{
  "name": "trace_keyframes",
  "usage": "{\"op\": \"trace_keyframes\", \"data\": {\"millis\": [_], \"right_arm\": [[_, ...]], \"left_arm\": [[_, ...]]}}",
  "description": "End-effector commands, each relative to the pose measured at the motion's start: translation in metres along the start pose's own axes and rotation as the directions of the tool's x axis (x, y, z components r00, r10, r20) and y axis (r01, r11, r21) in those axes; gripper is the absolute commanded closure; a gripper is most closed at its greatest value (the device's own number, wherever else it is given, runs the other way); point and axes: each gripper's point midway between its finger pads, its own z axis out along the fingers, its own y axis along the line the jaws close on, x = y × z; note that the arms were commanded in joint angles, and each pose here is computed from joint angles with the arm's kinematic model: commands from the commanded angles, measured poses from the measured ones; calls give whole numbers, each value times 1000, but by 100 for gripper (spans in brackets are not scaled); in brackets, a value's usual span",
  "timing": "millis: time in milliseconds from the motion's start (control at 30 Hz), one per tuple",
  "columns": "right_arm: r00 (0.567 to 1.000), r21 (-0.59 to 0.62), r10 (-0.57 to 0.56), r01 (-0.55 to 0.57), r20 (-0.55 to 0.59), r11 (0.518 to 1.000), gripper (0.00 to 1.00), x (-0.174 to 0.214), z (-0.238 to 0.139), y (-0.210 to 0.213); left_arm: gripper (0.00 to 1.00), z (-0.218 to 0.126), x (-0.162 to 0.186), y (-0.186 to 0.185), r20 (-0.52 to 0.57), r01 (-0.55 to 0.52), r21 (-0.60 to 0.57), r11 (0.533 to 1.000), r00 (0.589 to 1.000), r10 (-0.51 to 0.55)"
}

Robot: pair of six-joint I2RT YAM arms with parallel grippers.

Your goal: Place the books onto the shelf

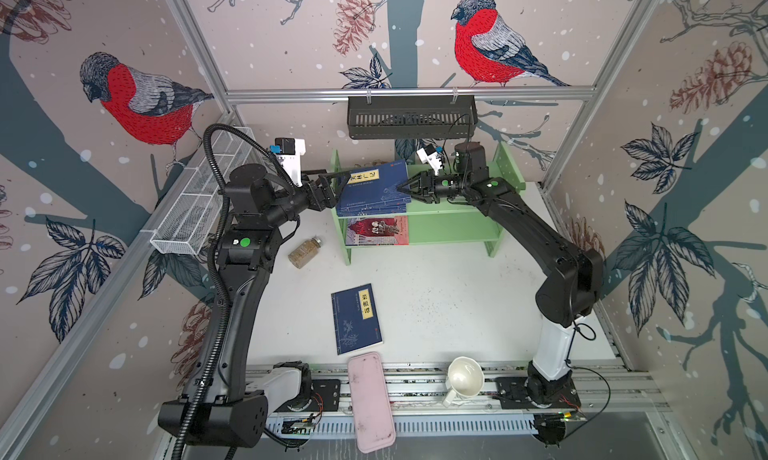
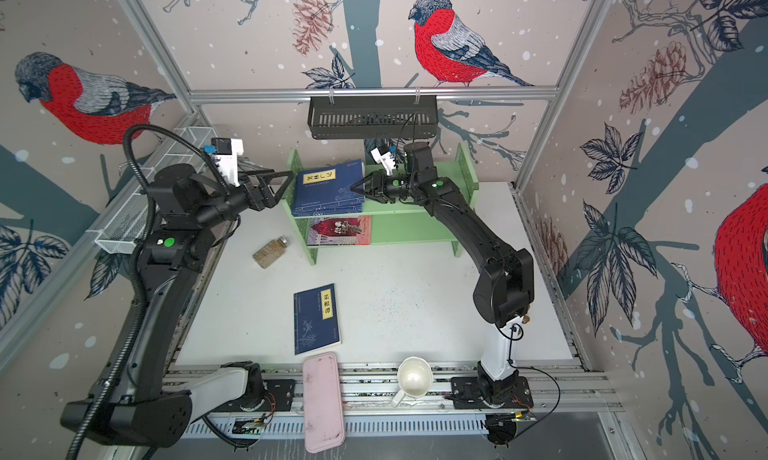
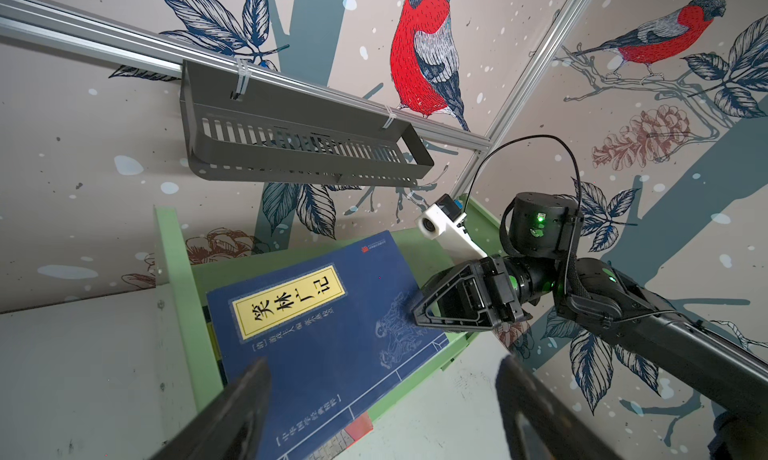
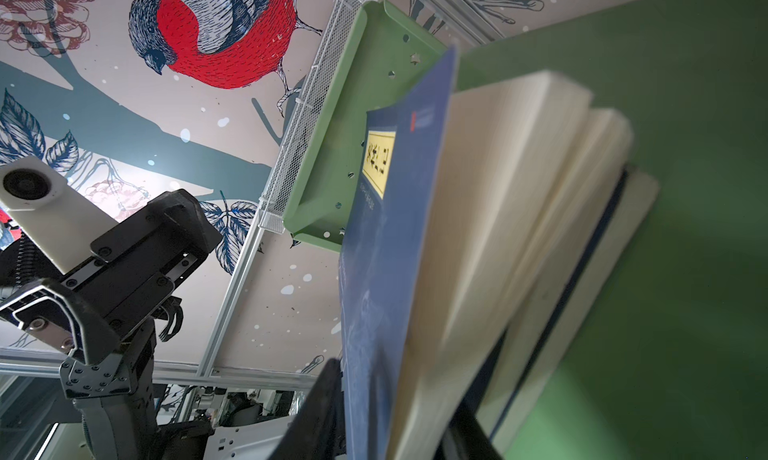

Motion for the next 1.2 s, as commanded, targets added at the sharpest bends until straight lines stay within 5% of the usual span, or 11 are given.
{"op": "trace_keyframes", "data": {"millis": [0,1167], "right_arm": [[999,56,-39,38,14,998,60,-3,-1,-4],[987,357,-156,131,41,925,46,-9,3,-7]], "left_arm": [[15,-2,-7,-8,23,-27,34,999,999,26],[14,-3,-2,-3,11,-51,7,999,999,51]]}}
